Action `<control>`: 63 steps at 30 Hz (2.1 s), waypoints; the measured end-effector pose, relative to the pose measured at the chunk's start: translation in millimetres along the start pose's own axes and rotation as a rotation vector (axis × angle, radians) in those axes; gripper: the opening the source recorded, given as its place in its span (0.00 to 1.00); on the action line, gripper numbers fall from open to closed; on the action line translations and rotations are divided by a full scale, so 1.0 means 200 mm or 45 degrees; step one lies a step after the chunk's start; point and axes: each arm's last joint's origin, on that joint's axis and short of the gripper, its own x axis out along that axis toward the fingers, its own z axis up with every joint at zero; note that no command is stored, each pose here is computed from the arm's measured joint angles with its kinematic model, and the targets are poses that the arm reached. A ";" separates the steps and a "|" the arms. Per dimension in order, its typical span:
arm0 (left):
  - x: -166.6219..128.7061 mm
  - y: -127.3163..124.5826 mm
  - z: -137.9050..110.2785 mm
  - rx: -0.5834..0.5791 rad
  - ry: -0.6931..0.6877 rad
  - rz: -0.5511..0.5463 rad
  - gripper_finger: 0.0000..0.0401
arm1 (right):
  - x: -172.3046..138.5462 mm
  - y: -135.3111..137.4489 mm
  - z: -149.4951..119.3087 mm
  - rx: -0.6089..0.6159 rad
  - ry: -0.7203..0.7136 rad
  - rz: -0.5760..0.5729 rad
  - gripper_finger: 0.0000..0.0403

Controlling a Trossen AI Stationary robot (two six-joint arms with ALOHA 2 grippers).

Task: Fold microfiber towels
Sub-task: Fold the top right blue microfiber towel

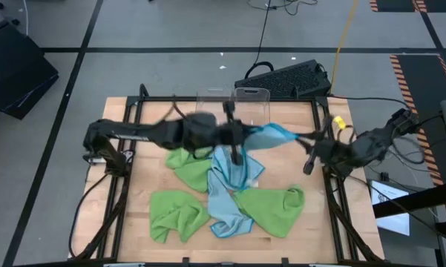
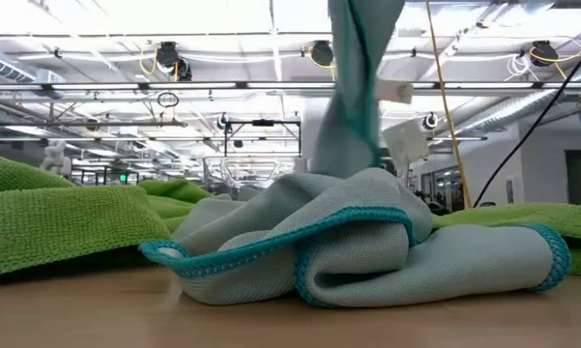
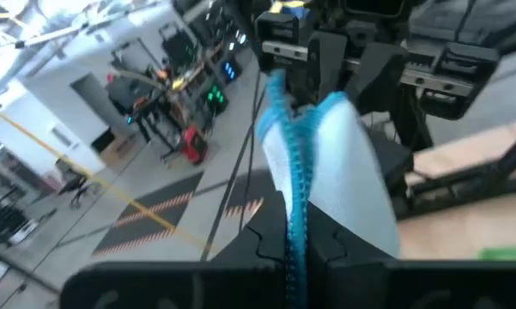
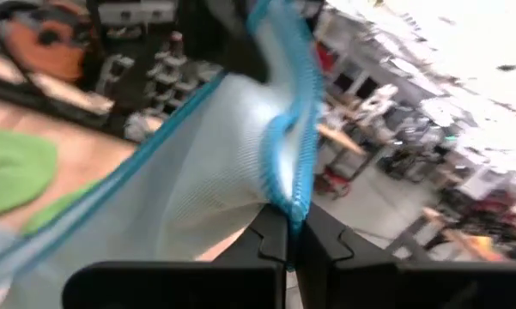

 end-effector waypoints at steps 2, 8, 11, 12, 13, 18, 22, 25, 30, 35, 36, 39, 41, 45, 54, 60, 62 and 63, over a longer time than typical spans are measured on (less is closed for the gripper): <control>0.00 0.09 -0.01 -0.033 -0.045 -0.018 0.01 | -0.02 -0.06 0.06 -0.005 -0.030 -0.018 0.00; 0.05 0.29 -0.11 -0.129 -0.134 -0.096 0.01 | -0.05 -0.16 0.13 -0.004 -0.064 -0.060 0.00; 0.08 0.34 -0.17 -0.193 -0.117 -0.144 0.01 | -0.04 -0.15 0.12 0.015 -0.024 -0.046 0.00; 0.09 0.34 -0.18 -0.206 -0.107 -0.156 0.02 | -0.04 -0.15 0.10 0.024 0.002 -0.031 0.00; 0.09 0.33 -0.19 -0.211 -0.097 -0.170 0.02 | -0.04 -0.14 0.08 0.035 0.030 -0.016 0.00; 0.08 0.26 -0.22 -0.222 0.044 -0.254 0.01 | -0.04 -0.09 0.02 0.103 0.142 0.087 0.00; 0.07 0.18 -0.23 -0.309 0.158 -0.336 0.02 | -0.03 -0.05 0.01 0.157 0.154 0.207 0.00; 0.05 0.10 -0.22 -0.344 0.225 -0.391 0.01 | -0.02 -0.02 0.01 0.192 0.164 0.296 0.00; 0.00 -0.06 -0.17 -0.376 0.331 -0.420 0.02 | 0.00 0.04 0.02 0.266 0.182 0.481 0.00; -0.06 -0.24 -0.13 -0.402 0.433 -0.451 0.01 | 0.04 0.13 0.02 0.331 0.268 0.643 0.01; -0.06 -0.29 -0.12 -0.397 0.452 -0.451 0.01 | 0.05 0.15 0.01 0.363 0.291 0.673 0.01; -0.07 -0.46 -0.12 -0.380 0.515 -0.455 0.01 | 0.07 0.24 -0.03 0.431 0.375 0.784 0.01; -0.08 -0.56 -0.12 -0.375 0.541 -0.454 0.01 | 0.07 0.32 -0.07 0.474 0.445 0.860 0.01; -0.12 -0.80 -0.11 -0.389 0.574 -0.465 0.02 | 0.04 0.48 -0.14 0.563 0.488 1.003 0.01; -0.21 -1.27 -0.09 -0.494 0.515 -0.502 0.02 | -0.03 0.78 -0.25 0.746 0.403 1.235 0.01; -0.30 -1.42 -0.05 -0.601 0.446 -0.507 0.02 | -0.07 0.90 -0.24 0.780 0.427 1.391 0.01; -0.32 -1.45 -0.04 -0.622 0.432 -0.516 0.01 | -0.08 0.92 -0.24 0.784 0.417 1.430 0.01; -0.32 -1.46 -0.04 -0.626 0.431 -0.520 0.01 | -0.09 0.92 -0.23 0.792 0.413 1.437 0.01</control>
